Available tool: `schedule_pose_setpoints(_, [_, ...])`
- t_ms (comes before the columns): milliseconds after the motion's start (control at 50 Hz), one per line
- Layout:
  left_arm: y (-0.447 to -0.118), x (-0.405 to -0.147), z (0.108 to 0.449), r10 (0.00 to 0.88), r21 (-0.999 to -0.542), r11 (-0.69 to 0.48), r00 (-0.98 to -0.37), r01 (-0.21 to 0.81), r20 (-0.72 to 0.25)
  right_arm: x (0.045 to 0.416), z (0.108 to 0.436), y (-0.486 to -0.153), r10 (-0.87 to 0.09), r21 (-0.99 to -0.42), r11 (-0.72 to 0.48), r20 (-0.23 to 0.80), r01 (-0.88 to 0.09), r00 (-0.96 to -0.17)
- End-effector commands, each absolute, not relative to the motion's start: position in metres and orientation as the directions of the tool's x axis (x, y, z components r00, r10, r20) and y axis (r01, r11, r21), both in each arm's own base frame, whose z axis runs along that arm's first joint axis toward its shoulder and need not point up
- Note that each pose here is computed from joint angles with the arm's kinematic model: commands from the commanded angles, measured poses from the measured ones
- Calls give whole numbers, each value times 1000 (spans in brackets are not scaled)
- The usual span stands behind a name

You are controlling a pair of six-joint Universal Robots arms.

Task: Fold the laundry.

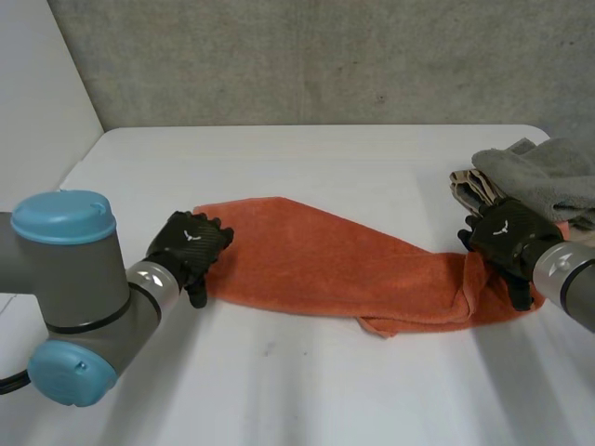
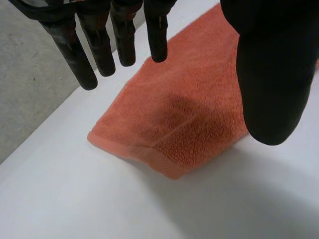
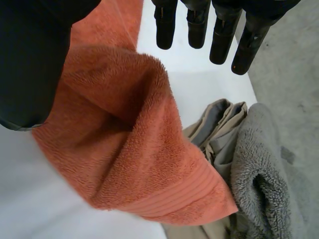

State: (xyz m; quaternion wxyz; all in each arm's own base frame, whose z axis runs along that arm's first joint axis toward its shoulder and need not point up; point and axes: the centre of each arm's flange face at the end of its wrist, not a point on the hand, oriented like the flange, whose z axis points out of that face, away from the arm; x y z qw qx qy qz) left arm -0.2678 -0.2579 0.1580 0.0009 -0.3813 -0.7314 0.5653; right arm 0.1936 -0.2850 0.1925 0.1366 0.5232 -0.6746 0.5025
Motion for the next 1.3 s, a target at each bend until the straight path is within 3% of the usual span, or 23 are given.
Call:
schedule_pose_setpoints(20, [-267, -270, 142, 562, -817, 64, -697, 573, -446, 195, 170, -292, -504, -528, -113, 761, -842, -409])
schedule_pose_setpoints(220, [-283, -276, 125, 552, -821, 46, -699, 569, -454, 192, 151, -297, -498, -533, -116, 761, -838, -415])
schedule_pose_setpoints(360, [-295, -279, 115, 550, -796, 25, -674, 604, -494, 188, 146, -302, -486, -538, -117, 764, -835, -424])
schedule_pose_setpoints(500, [-305, -278, 128, 512, -777, -21, -661, 629, -549, 184, 150, -310, -457, -544, -120, 773, -830, -440])
schedule_pose_setpoints(540, [-304, -278, 141, 493, -783, -39, -670, 621, -555, 182, 155, -312, -448, -545, -113, 774, -831, -447])
schedule_pose_setpoints(600, [-300, -276, 188, 423, -807, -105, -708, 582, -566, 182, 164, -314, -428, -549, -122, 781, -827, -456])
schedule_pose_setpoints(680, [-285, -272, 239, 361, -835, -190, -754, 517, -549, 182, 223, -306, -350, -603, -160, 775, -781, -527])
schedule_pose_setpoints(780, [-266, -262, 301, 317, -893, -279, -844, 353, -433, 183, 270, -298, -341, -673, -161, 725, -722, -599])
schedule_pose_setpoints(920, [-261, -253, 322, 310, -917, -279, -878, 283, -366, 185, 308, -299, -357, -735, -164, 666, -658, -655])
schedule_pose_setpoints(1000, [-272, -249, 317, 297, -920, -254, -882, 297, -367, 186, 307, -298, -386, -739, -136, 653, -660, -651])
schedule_pose_setpoints(1040, [-288, -251, 296, 307, -926, -201, -877, 319, -369, 187, 301, -300, -405, -740, -115, 644, -662, -649])
schedule_pose_setpoints(1140, [-322, -258, 273, 309, -927, -161, -874, 340, -374, 195, 272, -326, -454, -741, -75, 621, -667, -639])
schedule_pose_setpoints(1220, [-355, -268, 275, 285, -923, -205, -882, 325, -374, 223, 293, -355, -347, -760, -180, 644, -625, -682])
schedule_pose_setpoints(1280, [-380, -272, 305, 225, -907, -307, -904, 289, -364, 241, 318, -368, -243, -769, -291, 635, -569, -733])
schedule_pose_setpoints(1300, [-385, -271, 314, 213, -901, -334, -910, 276, -357, 248, 338, -374, -169, -767, -373, 610, -523, -774])
